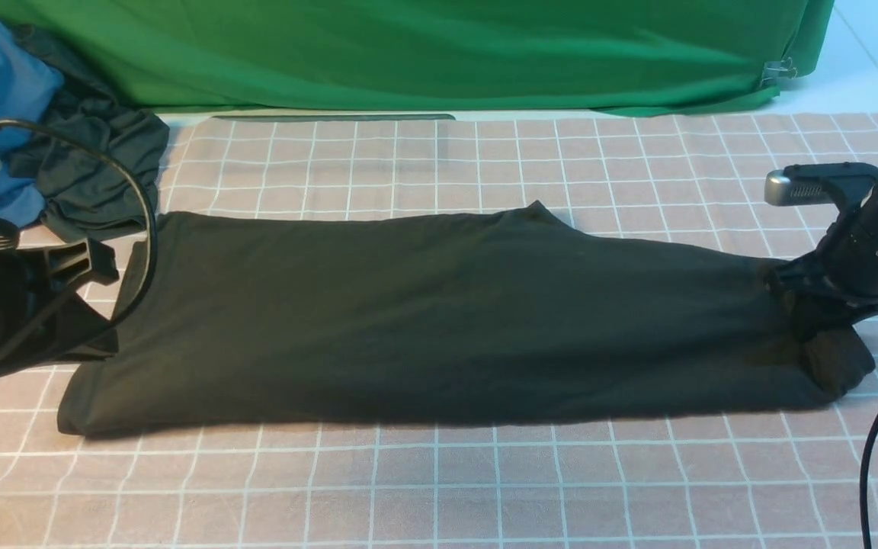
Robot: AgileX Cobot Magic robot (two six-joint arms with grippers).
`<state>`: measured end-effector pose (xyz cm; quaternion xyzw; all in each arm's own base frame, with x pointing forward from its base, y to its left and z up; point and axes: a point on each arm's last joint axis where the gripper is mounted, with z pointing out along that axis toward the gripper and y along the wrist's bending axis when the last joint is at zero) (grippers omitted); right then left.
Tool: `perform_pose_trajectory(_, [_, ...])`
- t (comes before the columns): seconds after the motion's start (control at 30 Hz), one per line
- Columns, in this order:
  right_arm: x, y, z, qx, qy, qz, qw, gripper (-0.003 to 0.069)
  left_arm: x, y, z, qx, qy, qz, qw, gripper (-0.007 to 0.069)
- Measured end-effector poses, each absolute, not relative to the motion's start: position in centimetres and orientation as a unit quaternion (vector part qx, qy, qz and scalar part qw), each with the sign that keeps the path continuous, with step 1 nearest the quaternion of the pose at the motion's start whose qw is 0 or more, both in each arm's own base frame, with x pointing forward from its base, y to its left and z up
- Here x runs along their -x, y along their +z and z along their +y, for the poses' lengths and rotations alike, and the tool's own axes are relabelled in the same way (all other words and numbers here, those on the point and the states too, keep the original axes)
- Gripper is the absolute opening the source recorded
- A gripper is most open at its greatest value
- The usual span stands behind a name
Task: Fold a long-sleeved shirt over a pink coffee tablecloth.
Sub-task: 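Pull the folded dark garment lengthwise by its ends to straighten it flat on the table, then fold the right end of the dark garment over onto its left end with the right gripper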
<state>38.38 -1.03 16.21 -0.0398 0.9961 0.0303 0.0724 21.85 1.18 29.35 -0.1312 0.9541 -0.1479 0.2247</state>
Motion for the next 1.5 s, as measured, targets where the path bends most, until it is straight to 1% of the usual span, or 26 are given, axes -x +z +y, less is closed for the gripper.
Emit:
perform_pose_trajectory(0.03, [-38.4, 16.2, -1.1, 0.045, 0.028, 0.996, 0.072, 0.0125, -21.8, 29.3, 1.2, 0.131, -0.148, 0.954, 0.223, 0.0013])
perform_pose_trajectory(0.13, [-38.3, 16.4, -1.3, 0.050, 0.013, 0.997, 0.064, 0.0130, -21.7, 29.2, 1.2, 0.131, -0.149, 0.955, 0.219, 0.0013])
perform_pose_trajectory(0.23, [-38.1, 17.5, -2.5, 0.037, -0.011, 0.998, 0.057, 0.0129, -21.7, 29.1, 1.1, 0.131, -0.150, 0.956, 0.217, 0.0013])
perform_pose_trajectory(0.43, [-37.6, 22.3, -5.0, -0.003, -0.043, 0.995, 0.085, 0.0129, -21.8, 29.2, 1.0, 0.135, -0.158, 0.954, 0.218, 0.0013])
perform_pose_trajectory(0.53, [-37.4, 24.8, -4.5, -0.003, -0.044, 0.993, 0.106, 0.0129, -21.8, 29.2, 1.0, 0.136, -0.159, 0.952, 0.223, 0.0013])
perform_pose_trajectory(0.67, [-37.0, 28.3, -2.7, 0.009, -0.029, 0.991, 0.131, 0.0129, -21.9, 29.3, 1.0, 0.137, -0.162, 0.951, 0.226, 0.0013])
perform_pose_trajectory(0.8, [-36.4, 32.4, 1.0, 0.039, 0.000, 0.985, 0.168, 0.0129, -22.0, 29.3, 0.9, 0.133, -0.166, 0.950, 0.231, 0.0013])
perform_pose_trajectory(0.83, [-36.4, 33.0, 1.6, 0.045, 0.005, 0.983, 0.176, 0.0129, -22.0, 29.4, 0.9, 0.132, -0.166, 0.949, 0.232, 0.0013])
perform_pose_trajectory(0.9, [-36.1, 34.9, 4.2, 0.068, 0.034, 0.976, 0.203, 0.0129, -22.0, 29.4, 0.9, 0.133, -0.167, 0.948, 0.235, 0.0013])
perform_pose_trajectory(1.03, [-35.6, 36.9, 8.5, 0.107, 0.091, 0.963, 0.230, 0.0129, -22.2, 29.5, 0.9, 0.136, -0.171, 0.946, 0.241, 0.0013])
perform_pose_trajectory(1.13, [-35.2, 37.9, 11.7, 0.127, 0.136, 0.951, 0.248, 0.0129, -22.3, 29.5, 0.9, 0.137, -0.172, 0.944, 0.248, 0.0013])
perform_pose_trajectory(1.17, [-35.1, 38.0, 13.0, 0.129, 0.156, 0.946, 0.254, 0.0129, -22.3, 29.5, 0.9, 0.138, -0.171, 0.943, 0.249, 0.0013])
perform_pose_trajectory(1.27, [-35.1, 37.7, 15.7, 0.137, 0.196, 0.935, 0.262, 0.0129, -22.4, 29.6, 0.9, 0.139, -0.170, 0.942, 0.255, 0.0013])
perform_pose_trajectory(1.33, [-35.3, 36.9, 18.1, 0.140, 0.231, 0.927, 0.260, 0.0129, -22.4, 29.6, 1.0, 0.139, -0.170, 0.941, 0.258, 0.0013])
perform_pose_trajectory(1.5, [-35.8, 34.6, 22.8, 0.142, 0.286, 0.912, 0.257, 0.0129, -22.5, 29.7, 1.0, 0.141, -0.169, 0.939, 0.266, 0.0013])
